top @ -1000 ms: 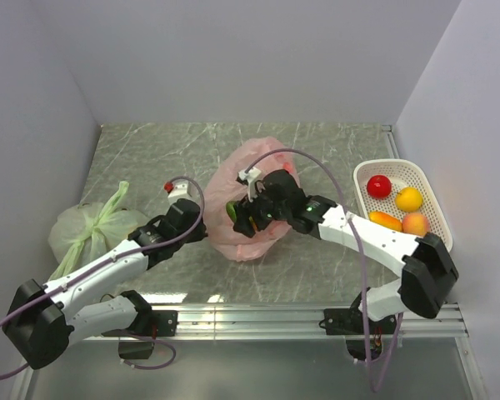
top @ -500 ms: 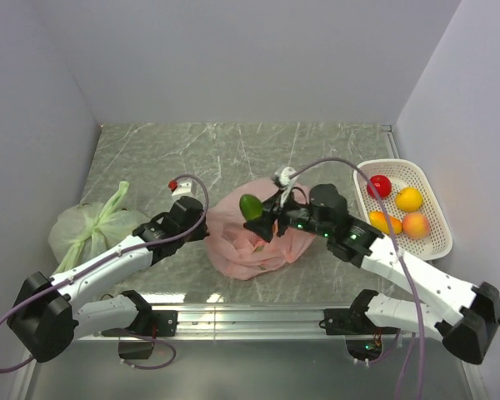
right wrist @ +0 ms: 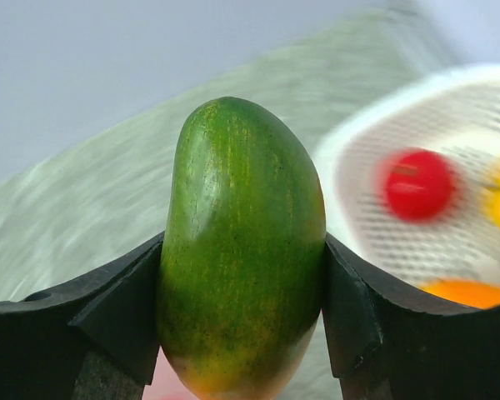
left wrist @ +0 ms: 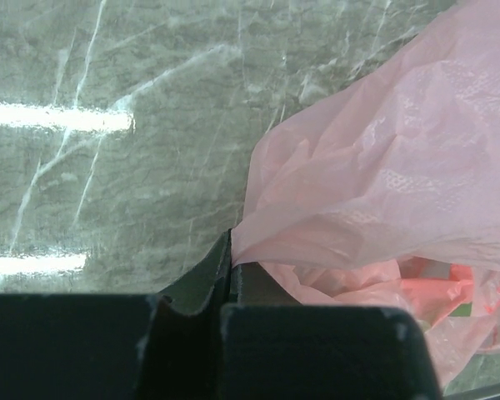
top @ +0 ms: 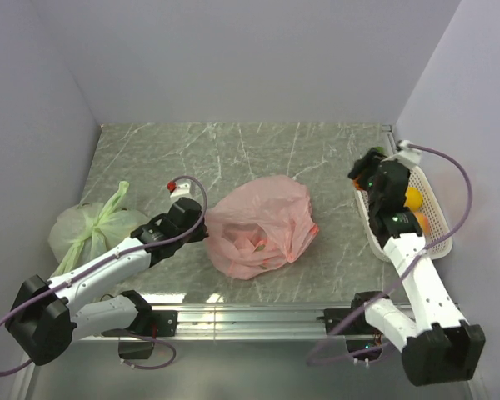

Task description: Untie the knot of the plastic bag and take out the fruit

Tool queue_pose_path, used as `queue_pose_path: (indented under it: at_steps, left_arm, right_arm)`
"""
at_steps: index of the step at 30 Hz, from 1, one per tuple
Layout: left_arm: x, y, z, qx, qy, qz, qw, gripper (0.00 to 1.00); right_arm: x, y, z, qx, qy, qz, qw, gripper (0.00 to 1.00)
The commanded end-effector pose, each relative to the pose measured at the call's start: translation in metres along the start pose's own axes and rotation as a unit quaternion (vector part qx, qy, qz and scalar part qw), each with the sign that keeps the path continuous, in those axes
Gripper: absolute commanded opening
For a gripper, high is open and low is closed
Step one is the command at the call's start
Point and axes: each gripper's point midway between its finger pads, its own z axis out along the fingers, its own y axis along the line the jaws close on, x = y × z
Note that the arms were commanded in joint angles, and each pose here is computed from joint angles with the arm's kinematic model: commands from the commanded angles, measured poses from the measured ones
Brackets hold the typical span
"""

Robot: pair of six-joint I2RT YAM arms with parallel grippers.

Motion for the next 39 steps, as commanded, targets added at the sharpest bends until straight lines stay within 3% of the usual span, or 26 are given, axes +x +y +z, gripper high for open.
queue_pose_path:
  at_steps: [1,4,8,9,11,12,14,19,27,30,34,39]
  left_arm:
    - [-0.013,-0.006,-0.009,0.017,-0.02,-0.006,1.0,0.01]
    - [-0.015,-0.005,-0.012,0.015,-0.026,-0.007,1.0,0.01]
    - [-0.019,-0.004,-0.014,0.011,-0.031,-0.011,0.999,0.01]
    - [-0.018,-0.004,-0.013,0.01,-0.029,-0.01,0.999,0.01]
    - [-0.024,-0.007,-0.015,0.012,-0.034,-0.01,0.999,0.0]
    - [-0.024,-0.008,-0.014,0.011,-0.033,-0.008,0.999,0.01]
    - [-0.032,-0.015,-0.015,0.017,-0.039,-0.005,0.999,0.01]
    - [-0.05,-0.03,-0.014,0.023,-0.047,0.0,0.999,0.01]
    - [-0.093,-0.029,-0.005,-0.01,-0.081,-0.01,0.997,0.01]
    - [-0.131,-0.028,-0.004,-0.019,-0.104,-0.021,0.994,0.01]
    - [-0.181,-0.001,-0.003,-0.051,-0.145,-0.058,0.986,0.04]
    - [-0.217,0.027,0.005,-0.079,-0.173,-0.089,0.978,0.06]
  right_arm:
    - [0.009,-0.076,0.016,0.146,-0.01,0.081,0.986,0.12]
    - [0.032,-0.125,0.03,0.21,0.016,0.128,0.969,0.18]
    - [0.057,-0.154,0.04,0.255,0.053,0.144,0.955,0.28]
    - [0.058,-0.157,0.04,0.261,0.055,0.146,0.953,0.52]
    - [0.058,-0.163,0.038,0.276,0.053,0.153,0.947,0.74]
    - [0.058,-0.165,0.036,0.282,0.053,0.156,0.945,0.9]
    - [0.052,-0.167,0.03,0.294,0.046,0.16,0.941,1.0]
    - [0.023,-0.153,0.013,0.275,0.023,0.167,0.947,1.0]
    - [-0.043,-0.082,-0.038,0.108,-0.065,0.171,0.977,1.0]
    - [-0.056,-0.052,-0.056,0.037,-0.082,0.169,0.982,1.0]
    - [-0.068,-0.014,-0.086,-0.063,-0.105,0.164,0.979,1.0]
    - [-0.069,0.004,-0.117,-0.123,-0.113,0.144,0.975,1.0]
